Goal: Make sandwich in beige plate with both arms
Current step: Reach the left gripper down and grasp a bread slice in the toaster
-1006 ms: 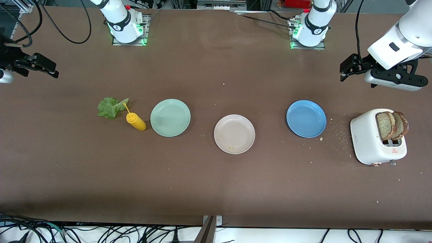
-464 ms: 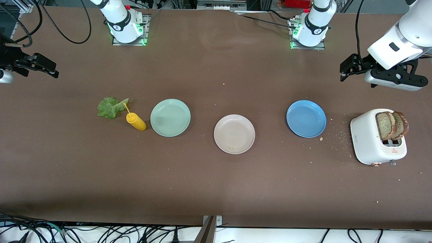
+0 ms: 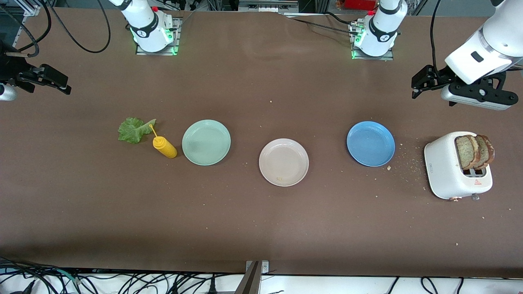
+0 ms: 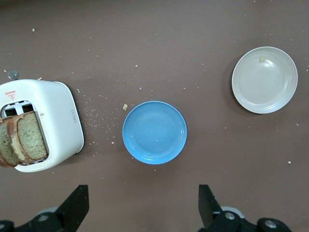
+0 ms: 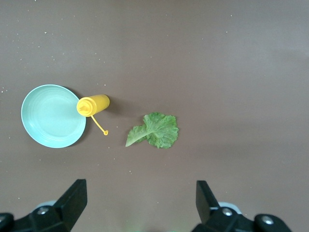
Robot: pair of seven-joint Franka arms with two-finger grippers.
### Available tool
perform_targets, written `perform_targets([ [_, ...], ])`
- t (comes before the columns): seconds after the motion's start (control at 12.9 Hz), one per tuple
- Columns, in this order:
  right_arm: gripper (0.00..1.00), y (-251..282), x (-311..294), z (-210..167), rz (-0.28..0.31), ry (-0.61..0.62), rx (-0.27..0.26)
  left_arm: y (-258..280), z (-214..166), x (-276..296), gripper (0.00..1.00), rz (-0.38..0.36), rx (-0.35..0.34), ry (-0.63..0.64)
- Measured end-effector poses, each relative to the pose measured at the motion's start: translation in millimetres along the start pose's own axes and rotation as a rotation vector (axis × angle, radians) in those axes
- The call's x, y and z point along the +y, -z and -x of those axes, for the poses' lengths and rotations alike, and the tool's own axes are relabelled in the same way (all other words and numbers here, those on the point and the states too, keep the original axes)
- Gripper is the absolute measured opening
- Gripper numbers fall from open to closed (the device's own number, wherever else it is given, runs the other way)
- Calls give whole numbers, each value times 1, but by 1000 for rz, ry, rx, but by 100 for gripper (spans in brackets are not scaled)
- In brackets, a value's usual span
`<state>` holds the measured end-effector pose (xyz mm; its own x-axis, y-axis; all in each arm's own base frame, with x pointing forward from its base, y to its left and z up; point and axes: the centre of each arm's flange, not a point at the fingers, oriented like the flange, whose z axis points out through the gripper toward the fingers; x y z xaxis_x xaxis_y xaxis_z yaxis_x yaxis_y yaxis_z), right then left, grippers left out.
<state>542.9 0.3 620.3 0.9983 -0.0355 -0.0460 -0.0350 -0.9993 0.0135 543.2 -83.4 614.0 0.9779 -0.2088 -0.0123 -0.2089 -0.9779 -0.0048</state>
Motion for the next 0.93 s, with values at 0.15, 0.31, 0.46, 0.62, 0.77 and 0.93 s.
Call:
perform_targets([
  [0.15,100,0,0,0,0,0,0,-2,-1,-1,100,1,-4,0],
  [0.31,100,0,0,0,0,0,0,-7,-4,-1,100,3,-13,0],
  [0.46,100,0,0,0,0,0,0,-14,-7,-5,100,3,-26,7],
  [0.62,100,0,-1,0,0,1,0,-28,-11,-30,100,-19,-52,29],
  [0.77,100,0,-2,0,0,5,0,-52,-17,-66,100,-20,-94,47],
  [0.93,100,0,-10,0,1,19,0,-89,-29,-102,100,0,-143,86],
])
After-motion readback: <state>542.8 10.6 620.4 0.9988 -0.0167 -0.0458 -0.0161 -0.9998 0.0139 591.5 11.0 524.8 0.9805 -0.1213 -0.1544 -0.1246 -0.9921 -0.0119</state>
